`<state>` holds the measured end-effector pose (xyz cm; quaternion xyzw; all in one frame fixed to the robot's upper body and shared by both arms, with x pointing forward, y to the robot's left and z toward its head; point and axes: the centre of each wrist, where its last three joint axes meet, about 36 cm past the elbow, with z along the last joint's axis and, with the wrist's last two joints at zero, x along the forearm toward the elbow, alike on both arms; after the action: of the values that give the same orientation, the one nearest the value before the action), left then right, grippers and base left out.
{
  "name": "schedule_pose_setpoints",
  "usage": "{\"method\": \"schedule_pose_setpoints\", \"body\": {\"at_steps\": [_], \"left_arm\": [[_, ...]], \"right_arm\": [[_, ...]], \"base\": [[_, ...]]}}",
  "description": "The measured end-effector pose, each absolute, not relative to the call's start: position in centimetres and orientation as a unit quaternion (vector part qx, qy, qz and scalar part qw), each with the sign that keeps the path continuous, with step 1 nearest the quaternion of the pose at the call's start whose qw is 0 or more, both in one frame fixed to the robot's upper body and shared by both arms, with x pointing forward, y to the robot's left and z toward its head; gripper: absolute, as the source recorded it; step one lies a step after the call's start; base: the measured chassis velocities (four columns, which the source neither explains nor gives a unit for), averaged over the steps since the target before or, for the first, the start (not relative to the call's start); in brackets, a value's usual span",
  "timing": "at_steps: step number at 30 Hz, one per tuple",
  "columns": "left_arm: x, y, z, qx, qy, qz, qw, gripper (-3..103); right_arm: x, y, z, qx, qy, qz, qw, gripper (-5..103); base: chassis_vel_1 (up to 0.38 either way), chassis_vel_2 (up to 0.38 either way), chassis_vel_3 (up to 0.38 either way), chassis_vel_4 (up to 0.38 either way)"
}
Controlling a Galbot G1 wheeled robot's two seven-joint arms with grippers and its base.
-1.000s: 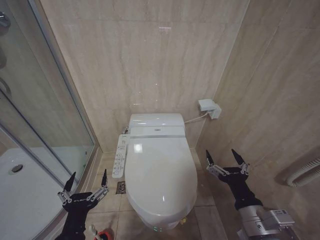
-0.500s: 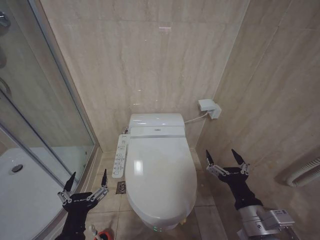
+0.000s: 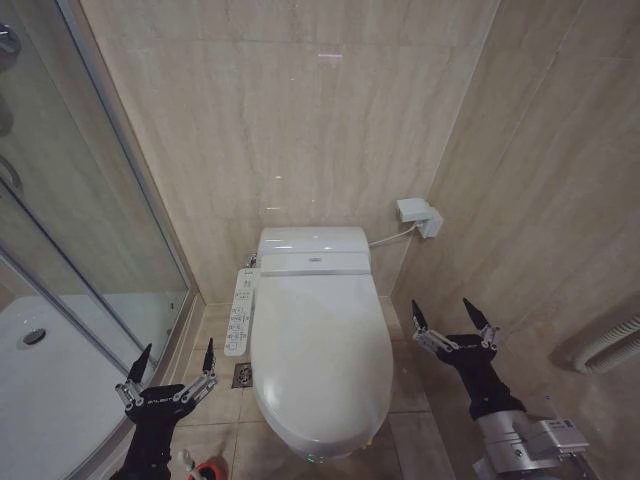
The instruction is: Open the toilet lid, clean the toilet bowl with a toilet brush, close the toilet lid, and flush.
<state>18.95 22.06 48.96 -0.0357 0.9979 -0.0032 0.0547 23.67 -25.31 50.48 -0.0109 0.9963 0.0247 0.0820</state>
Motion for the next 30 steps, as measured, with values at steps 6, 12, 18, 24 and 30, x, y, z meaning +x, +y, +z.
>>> {"method": "schedule_pose_setpoints", "body": {"at_steps": [6,12,18,24,30], "left_arm": [[18.95,22.06,48.96,-0.036,0.998,-0.003,0.055,100],[18.95,22.06,48.96,-0.036,0.998,-0.003,0.055,100],[18.95,22.06,48.96,-0.036,0.998,-0.003,0.055,100],[18.95,22.06,48.96,-0.036,0.998,-0.003,0.055,100],[18.96,22.06,48.96,-0.036,0.998,-0.003,0.055,100]], "right_arm": [[23.67,-25.31,50.48,-0.011,0.996,0.025,0.082,100],[23.67,-25.31,50.48,-0.011,0.996,0.025,0.082,100],[23.67,-25.31,50.48,-0.011,0.996,0.025,0.082,100],[23.67,-25.31,50.48,-0.011,0.996,0.025,0.082,100],[23.67,-25.31,50.48,-0.011,0.996,0.025,0.082,100]], "base": [[0.0,0.0,0.0,0.0],[0.0,0.0,0.0,0.0],[0.0,0.0,0.0,0.0],[0.0,0.0,0.0,0.0],[0.0,0.0,0.0,0.0]]}}
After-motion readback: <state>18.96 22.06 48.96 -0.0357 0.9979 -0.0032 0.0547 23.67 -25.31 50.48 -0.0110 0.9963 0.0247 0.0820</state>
